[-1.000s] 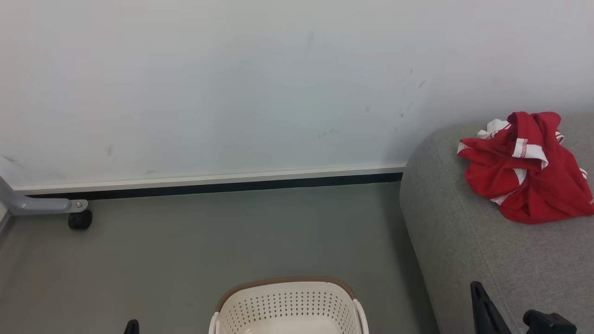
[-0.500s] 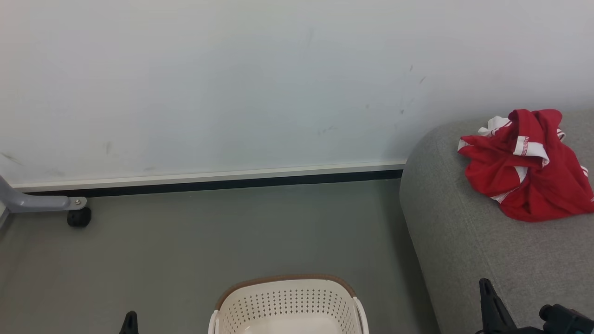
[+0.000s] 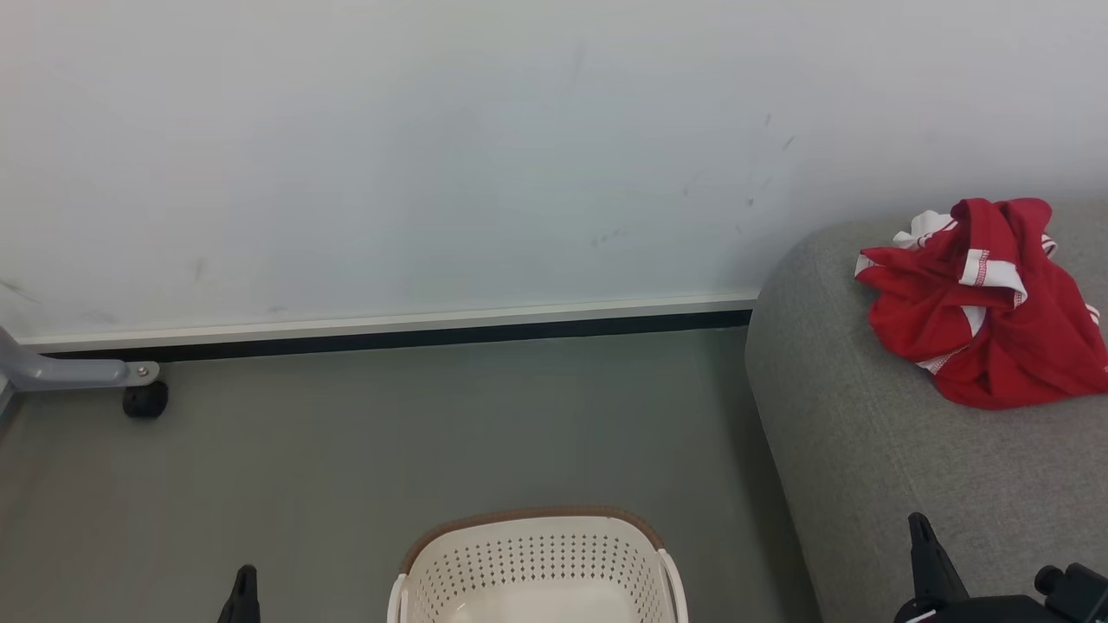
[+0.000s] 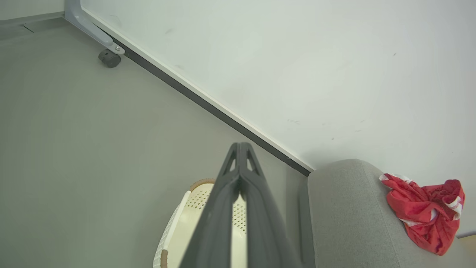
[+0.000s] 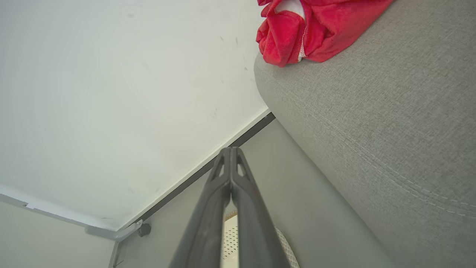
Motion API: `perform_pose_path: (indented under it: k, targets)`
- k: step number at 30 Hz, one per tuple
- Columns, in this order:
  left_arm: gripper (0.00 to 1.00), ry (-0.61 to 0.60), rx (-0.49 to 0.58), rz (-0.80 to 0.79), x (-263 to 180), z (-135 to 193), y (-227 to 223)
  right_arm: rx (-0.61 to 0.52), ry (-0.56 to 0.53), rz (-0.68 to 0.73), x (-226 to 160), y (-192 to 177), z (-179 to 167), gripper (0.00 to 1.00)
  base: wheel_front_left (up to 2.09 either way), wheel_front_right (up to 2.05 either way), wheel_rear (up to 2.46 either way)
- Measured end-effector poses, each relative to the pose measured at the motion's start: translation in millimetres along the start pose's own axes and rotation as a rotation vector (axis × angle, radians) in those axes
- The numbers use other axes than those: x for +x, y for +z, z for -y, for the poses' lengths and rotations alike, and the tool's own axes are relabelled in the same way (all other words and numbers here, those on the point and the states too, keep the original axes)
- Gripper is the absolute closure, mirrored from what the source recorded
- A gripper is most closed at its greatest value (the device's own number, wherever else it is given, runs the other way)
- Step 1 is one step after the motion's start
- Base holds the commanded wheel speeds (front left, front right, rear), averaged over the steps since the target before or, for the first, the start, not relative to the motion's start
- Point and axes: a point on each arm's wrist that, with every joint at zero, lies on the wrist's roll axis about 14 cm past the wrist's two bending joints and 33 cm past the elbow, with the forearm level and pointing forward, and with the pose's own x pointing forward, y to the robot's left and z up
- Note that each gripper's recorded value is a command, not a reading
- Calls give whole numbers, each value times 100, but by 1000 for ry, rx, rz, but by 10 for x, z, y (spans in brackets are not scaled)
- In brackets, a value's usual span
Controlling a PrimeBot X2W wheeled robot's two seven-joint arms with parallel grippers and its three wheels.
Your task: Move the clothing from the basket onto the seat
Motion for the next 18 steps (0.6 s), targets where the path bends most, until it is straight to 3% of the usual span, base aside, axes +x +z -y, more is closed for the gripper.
perform_pose_path:
  k: [18]
  targets:
    - [100,-22,-232,-21,117,85,20,250,-5,0,94,87,38,100,0,0,0]
